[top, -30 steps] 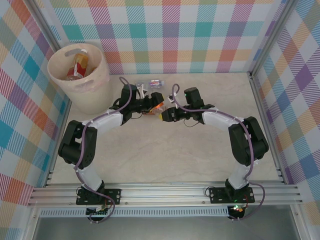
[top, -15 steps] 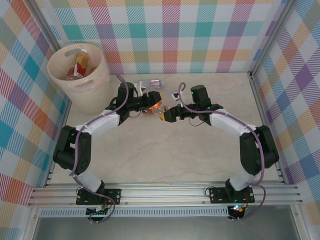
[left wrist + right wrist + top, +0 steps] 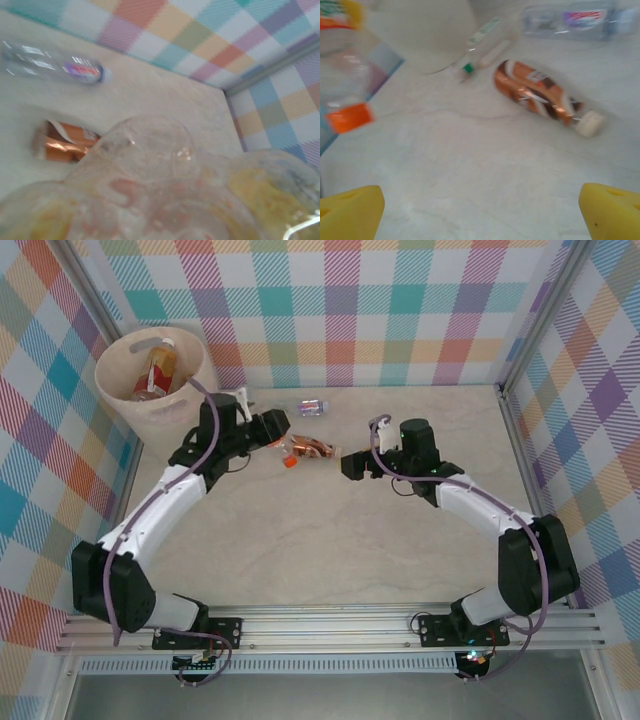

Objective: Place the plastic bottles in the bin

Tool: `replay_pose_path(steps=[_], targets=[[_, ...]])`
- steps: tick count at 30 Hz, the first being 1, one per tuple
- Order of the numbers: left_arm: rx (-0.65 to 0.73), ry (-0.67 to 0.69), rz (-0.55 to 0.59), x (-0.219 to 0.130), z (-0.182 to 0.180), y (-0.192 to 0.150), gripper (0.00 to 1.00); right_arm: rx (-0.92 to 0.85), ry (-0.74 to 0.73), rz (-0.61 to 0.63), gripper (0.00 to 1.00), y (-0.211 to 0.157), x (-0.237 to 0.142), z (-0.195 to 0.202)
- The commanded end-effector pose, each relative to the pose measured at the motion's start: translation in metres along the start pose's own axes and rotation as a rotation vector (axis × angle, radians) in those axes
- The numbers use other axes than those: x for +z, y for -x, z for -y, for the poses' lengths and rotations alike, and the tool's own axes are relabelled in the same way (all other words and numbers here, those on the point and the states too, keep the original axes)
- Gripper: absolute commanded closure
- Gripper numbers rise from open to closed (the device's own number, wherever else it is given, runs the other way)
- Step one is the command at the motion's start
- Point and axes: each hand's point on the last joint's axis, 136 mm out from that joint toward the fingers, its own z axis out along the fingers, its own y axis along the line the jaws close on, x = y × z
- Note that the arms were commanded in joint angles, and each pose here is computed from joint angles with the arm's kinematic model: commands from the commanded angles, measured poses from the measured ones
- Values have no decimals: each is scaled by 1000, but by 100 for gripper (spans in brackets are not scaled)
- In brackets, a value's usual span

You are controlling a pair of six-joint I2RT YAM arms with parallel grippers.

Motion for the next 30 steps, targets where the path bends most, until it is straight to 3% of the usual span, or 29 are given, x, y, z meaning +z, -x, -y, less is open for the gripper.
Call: replay_pose_path(steps=[1, 14, 21, 26, 30], targets=[[96, 189, 124, -40, -17, 39, 49, 63, -183, 84, 0, 21, 1, 32], [310, 452, 543, -112, -11, 151, 49, 148, -238, 73, 0, 18, 7, 45], [378, 651, 736, -140, -37, 214, 48, 148, -236, 66, 0, 18, 7, 44], [374, 714, 743, -137, -67, 251, 48, 153, -226, 62, 0, 18, 8, 43], [381, 701, 701, -108, -91, 261, 48, 154, -223, 58, 0, 17, 9, 43]])
